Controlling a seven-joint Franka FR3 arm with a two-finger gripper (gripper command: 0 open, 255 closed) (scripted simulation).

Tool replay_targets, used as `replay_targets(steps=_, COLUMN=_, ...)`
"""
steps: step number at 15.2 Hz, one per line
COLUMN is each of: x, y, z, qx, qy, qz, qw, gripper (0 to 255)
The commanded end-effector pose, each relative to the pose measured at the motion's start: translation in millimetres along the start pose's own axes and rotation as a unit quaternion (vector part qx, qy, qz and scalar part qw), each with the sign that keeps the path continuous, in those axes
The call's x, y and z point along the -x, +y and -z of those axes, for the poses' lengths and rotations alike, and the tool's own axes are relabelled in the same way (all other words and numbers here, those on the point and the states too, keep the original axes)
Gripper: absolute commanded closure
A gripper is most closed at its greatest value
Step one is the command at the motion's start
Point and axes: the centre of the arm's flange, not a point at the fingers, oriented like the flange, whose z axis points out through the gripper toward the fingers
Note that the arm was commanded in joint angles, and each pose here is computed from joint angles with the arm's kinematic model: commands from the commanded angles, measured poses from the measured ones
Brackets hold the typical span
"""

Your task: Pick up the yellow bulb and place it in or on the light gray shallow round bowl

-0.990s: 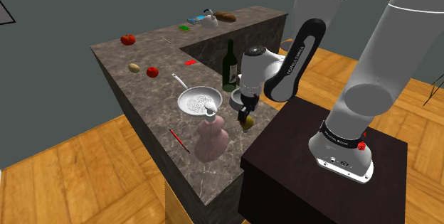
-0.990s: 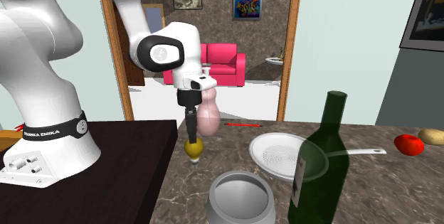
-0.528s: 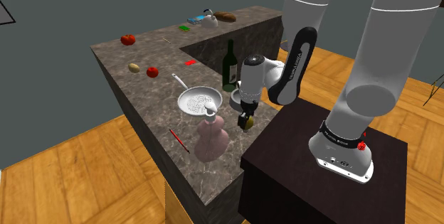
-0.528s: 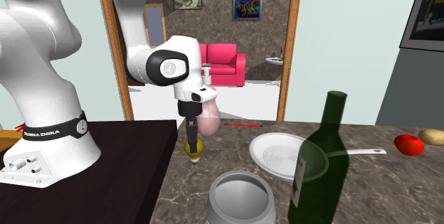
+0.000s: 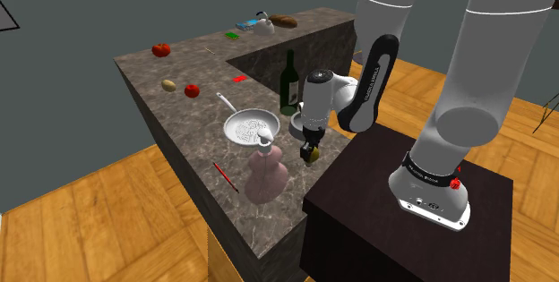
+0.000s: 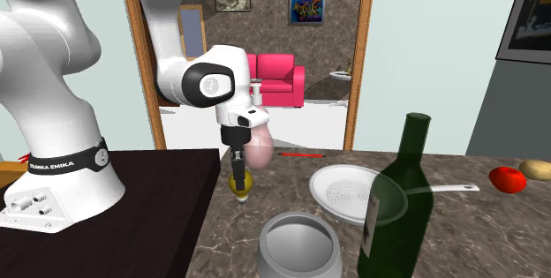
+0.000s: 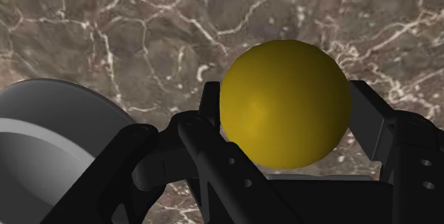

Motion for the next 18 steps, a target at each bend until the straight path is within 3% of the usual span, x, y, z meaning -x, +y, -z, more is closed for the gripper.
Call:
replay_targets(steps=1, x=0, y=0, z=0, qx=0.000, qy=-0.001, qz=0.000, qw=1.0000, gripper=255)
replay_targets(steps=8, x=0, y=0, z=0, qx=0.000, qy=-0.001, qz=0.000, qw=1.0000, gripper=255)
replay_targets(steps=18, x=0, y=4, z=52, qx=0.000, qy=-0.001, qz=0.000, qw=1.0000, gripper=255)
